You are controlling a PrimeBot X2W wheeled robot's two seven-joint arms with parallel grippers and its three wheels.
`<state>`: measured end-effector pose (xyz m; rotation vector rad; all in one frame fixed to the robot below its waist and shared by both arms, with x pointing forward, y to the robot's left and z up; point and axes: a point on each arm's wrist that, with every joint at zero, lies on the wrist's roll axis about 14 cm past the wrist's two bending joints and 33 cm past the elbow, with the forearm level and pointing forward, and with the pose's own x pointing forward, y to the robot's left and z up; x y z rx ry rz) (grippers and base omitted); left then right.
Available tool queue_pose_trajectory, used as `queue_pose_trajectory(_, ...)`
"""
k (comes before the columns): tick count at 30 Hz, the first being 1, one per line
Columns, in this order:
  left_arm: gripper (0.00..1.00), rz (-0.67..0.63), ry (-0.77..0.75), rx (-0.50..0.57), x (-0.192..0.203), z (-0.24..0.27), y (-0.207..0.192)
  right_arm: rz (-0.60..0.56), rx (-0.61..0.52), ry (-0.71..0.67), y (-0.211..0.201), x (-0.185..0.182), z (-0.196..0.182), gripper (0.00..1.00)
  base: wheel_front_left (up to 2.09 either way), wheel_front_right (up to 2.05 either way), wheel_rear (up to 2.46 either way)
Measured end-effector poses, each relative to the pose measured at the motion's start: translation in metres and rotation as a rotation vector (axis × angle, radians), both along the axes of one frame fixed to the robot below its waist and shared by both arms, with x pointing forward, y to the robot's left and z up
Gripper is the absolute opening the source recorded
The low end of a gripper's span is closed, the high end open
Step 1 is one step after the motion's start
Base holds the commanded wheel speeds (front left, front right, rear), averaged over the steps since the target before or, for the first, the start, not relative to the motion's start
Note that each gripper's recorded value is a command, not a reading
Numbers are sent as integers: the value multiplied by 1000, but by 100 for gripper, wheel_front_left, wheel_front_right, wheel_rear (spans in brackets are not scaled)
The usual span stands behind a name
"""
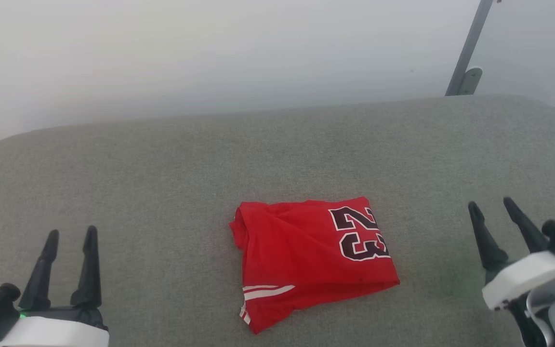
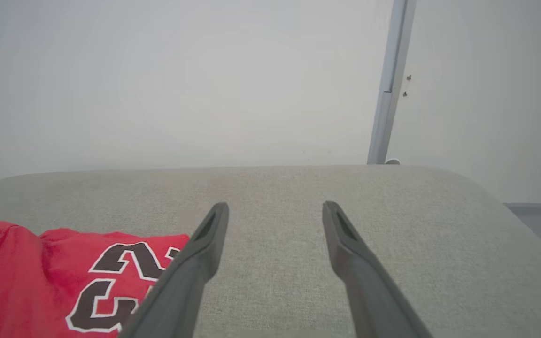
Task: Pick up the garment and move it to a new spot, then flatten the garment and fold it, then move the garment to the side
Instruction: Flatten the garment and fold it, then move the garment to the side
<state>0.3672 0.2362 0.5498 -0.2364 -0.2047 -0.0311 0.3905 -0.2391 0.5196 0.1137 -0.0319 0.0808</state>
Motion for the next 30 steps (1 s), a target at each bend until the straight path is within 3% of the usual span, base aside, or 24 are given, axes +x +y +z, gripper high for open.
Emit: queue_pose_trajectory(30,100,17,16,10,-10,-5,7,-7,4,42,9,-8,-26,100,0,0,0)
